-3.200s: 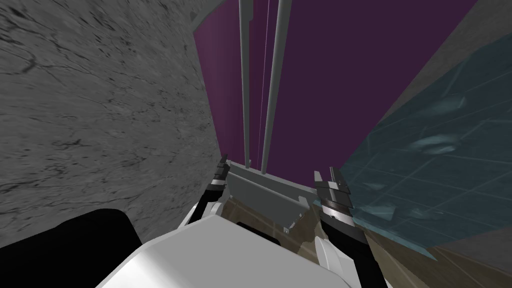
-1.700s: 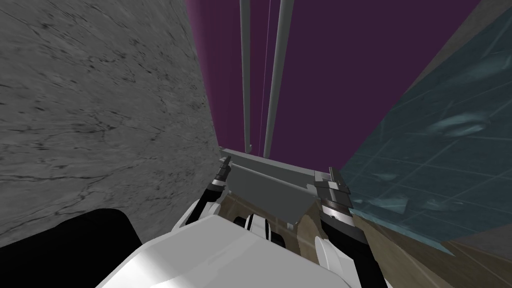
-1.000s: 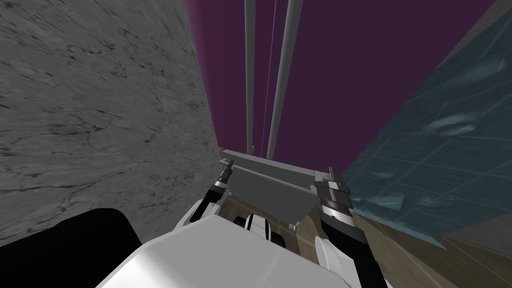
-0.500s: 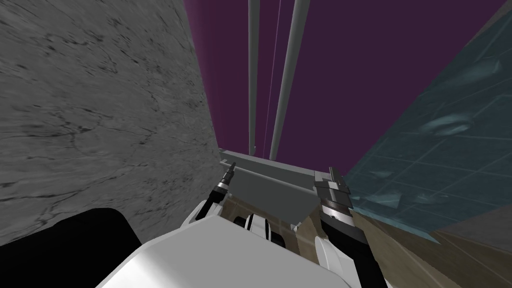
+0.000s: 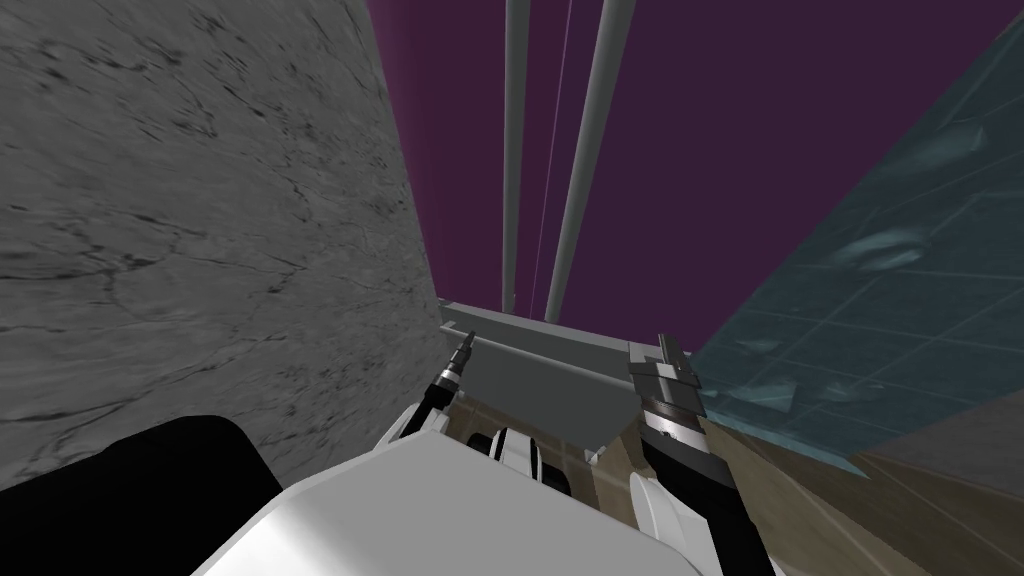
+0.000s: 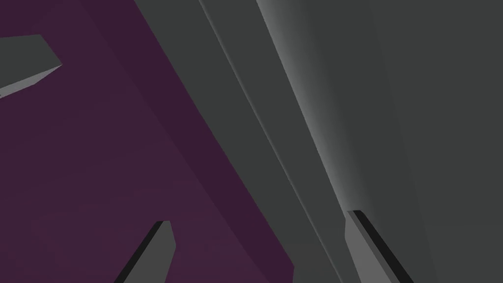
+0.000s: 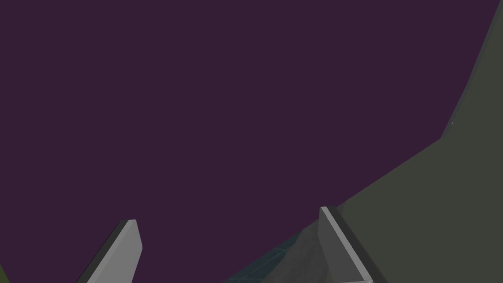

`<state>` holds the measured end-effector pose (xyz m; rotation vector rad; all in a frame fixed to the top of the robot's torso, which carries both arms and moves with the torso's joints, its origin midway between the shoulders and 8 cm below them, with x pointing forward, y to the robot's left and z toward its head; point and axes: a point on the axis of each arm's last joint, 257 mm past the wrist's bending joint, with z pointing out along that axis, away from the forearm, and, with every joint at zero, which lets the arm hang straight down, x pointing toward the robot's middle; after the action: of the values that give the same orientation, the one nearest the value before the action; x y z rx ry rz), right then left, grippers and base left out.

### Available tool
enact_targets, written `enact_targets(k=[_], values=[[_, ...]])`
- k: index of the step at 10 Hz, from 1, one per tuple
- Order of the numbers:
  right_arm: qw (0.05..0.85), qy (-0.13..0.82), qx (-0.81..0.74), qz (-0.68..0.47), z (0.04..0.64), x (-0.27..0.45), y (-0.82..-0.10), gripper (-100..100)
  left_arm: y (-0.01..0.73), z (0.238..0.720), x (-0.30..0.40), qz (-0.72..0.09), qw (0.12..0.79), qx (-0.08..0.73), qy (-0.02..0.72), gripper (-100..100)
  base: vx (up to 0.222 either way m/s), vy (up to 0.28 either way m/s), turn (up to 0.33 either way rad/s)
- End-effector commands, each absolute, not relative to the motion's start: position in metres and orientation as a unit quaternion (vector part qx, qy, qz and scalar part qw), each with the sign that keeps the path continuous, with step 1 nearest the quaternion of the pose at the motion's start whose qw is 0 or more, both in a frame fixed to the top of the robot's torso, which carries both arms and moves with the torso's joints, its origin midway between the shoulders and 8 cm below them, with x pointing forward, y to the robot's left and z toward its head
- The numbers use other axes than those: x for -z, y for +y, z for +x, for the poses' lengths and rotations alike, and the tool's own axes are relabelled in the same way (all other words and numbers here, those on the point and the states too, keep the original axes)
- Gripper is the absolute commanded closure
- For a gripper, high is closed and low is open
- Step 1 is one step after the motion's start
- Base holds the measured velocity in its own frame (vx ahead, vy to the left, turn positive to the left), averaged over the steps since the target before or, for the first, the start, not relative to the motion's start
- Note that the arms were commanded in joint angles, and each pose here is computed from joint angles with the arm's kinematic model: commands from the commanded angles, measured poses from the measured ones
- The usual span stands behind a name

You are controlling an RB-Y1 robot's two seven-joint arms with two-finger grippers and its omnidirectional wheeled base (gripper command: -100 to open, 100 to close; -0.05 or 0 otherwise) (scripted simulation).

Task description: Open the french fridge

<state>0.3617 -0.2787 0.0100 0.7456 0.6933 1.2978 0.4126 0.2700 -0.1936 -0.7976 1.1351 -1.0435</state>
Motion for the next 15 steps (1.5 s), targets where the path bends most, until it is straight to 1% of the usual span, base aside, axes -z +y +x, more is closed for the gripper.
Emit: enact_targets(k=[1,10,11,12,15], values=[[0.679,0.309,-0.578,0.332,0.362,-0.010,-0.279,0,0.268,0.416,0.211,-0.355,0.637,0.453,0.512,-100,-0.009,0.047,-0.031],[0.679,0.309,-0.578,0.332,0.362,-0.010,-0.279,0,0.253,0.424,0.270,-0.386,0.604,0.443,0.538,-100,0.012,0.050,-0.030],[0.679,0.309,-0.578,0.332,0.362,-0.010,-0.279,0,0.256,0.423,0.267,-0.383,0.607,0.443,0.538,-100,0.007,0.024,-0.007],[0.679,0.309,-0.578,0.332,0.362,-0.010,-0.279,0,0.261,0.436,0.270,-0.387,0.613,0.436,0.533,-100,-0.057,0.031,-0.188],[0.679,0.309,-0.578,0.332,0.362,-0.010,-0.279,0,0.263,0.456,0.270,-0.389,0.618,0.432,0.529,-100,-0.089,0.045,-0.053]])
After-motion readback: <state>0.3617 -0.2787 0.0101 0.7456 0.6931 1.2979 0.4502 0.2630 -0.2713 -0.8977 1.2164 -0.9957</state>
